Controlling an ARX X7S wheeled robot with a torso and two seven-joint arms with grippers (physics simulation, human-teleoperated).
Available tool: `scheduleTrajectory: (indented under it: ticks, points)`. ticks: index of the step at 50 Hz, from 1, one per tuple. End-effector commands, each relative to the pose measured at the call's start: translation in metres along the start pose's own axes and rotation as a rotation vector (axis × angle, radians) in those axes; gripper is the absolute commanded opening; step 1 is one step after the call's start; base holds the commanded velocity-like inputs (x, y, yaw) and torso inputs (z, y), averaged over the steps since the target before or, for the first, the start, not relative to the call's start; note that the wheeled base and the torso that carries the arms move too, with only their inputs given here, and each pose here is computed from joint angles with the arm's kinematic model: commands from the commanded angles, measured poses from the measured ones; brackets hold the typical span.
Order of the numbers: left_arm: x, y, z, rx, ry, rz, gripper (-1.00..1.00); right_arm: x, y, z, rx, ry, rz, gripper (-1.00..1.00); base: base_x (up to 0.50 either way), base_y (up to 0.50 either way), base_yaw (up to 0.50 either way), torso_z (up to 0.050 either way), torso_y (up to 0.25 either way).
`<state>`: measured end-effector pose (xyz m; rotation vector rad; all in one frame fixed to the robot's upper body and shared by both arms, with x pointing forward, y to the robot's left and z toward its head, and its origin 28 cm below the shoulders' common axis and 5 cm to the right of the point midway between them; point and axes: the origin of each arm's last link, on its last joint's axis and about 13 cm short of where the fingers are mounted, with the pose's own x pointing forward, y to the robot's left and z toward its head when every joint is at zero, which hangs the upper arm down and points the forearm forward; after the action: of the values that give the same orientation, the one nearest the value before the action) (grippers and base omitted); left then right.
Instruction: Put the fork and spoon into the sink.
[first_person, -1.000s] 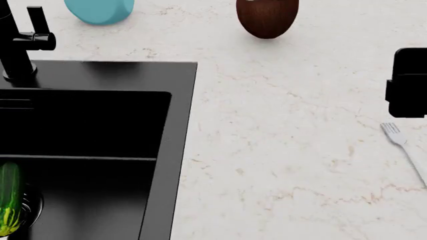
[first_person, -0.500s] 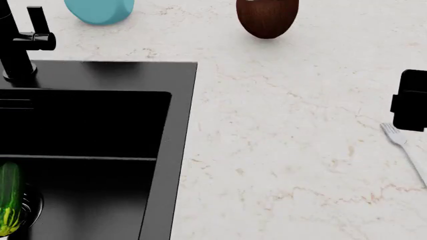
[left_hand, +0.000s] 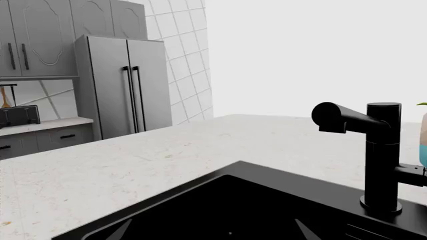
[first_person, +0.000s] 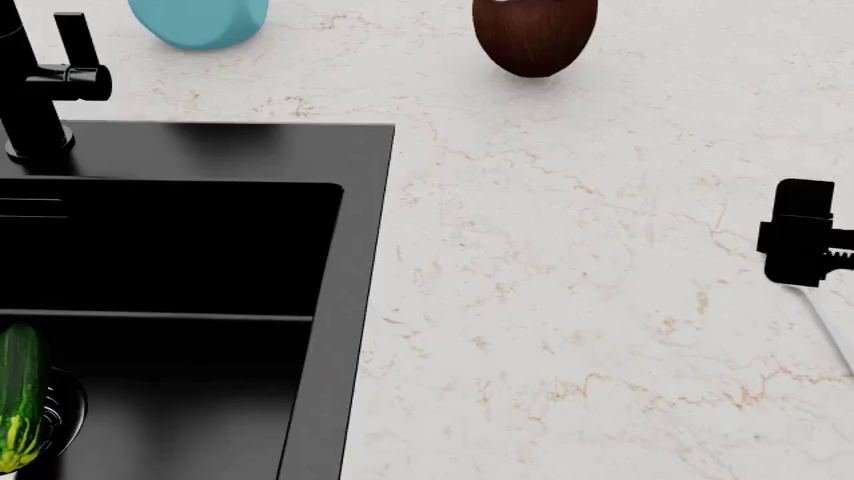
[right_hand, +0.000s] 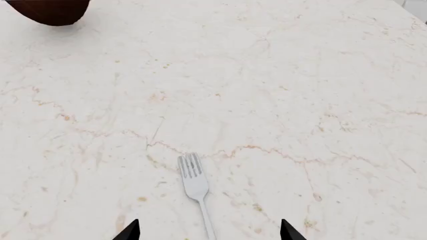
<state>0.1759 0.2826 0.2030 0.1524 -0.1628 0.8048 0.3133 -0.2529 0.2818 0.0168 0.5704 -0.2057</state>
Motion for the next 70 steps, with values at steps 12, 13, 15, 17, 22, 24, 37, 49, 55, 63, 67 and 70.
scheduleTrajectory:
  ticks: [12,13,15,17,22,24,37,49,55,63,67,70]
  points:
    - [-0.002,0.001,-0.001,0.001,0.01,0.005,1.0,0.018,-0.003,-0.015,-0.029,0.121,-0.013,1.0,0.0,0.0,0.0,0.0,0.0]
    - [-0.002,0.001,-0.001,0.001,0.009,0.004,1.0,0.018,-0.004,-0.015,-0.03,0.121,-0.014,1.0,0.0,0.0,0.0,0.0,0.0]
    - [-0.002,0.001,-0.001,0.002,0.011,0.006,1.0,0.019,-0.005,-0.015,-0.021,0.122,-0.016,1.0,0.0,0.0,0.0,0.0,0.0]
    - [-0.002,0.0,-0.001,0.003,0.01,0.004,1.0,0.021,-0.008,-0.019,-0.003,0.127,-0.022,1.0,0.0,0.0,0.0,0.0,0.0]
    - [-0.002,0.0,-0.001,0.007,0.01,0.002,1.0,0.027,-0.011,-0.03,0.016,0.148,-0.027,1.0,0.0,0.0,0.0,0.0,0.0]
    - [-0.002,0.0,-0.001,0.007,0.01,0.002,1.0,0.029,-0.011,-0.032,0.02,0.152,-0.028,1.0,0.0,0.0,0.0,0.0,0.0]
    - [-0.001,0.001,-0.001,0.008,0.005,0.001,1.0,0.056,-0.005,-0.061,0.032,0.212,-0.001,1.0,0.0,0.0,0.0,0.0,0.0]
    - [-0.003,0.003,0.002,0.013,0.003,0.005,1.0,0.067,-0.003,-0.08,0.043,0.253,-0.003,1.0,0.0,0.0,0.0,-0.001,0.0]
    - [-0.004,0.001,0.002,0.019,0.004,0.004,1.0,0.072,-0.004,-0.088,0.035,0.272,-0.003,1.0,0.0,0.0,0.0,-0.002,0.0]
    - [-0.004,0.002,0.004,0.016,0.005,0.009,1.0,0.069,-0.004,-0.081,-0.039,0.221,-0.021,-1.0,0.0,0.0,0.0,-0.001,0.0]
    - [-0.005,0.001,0.003,0.014,0.007,0.009,1.0,0.069,-0.005,-0.081,-0.06,0.212,-0.027,-1.0,0.0,0.0,0.0,-0.003,0.0]
    - [-0.004,0.002,0.002,0.014,0.005,0.009,1.0,0.067,-0.004,-0.078,-0.075,0.193,-0.03,-1.0,0.0,0.0,0.0,0.0,0.0]
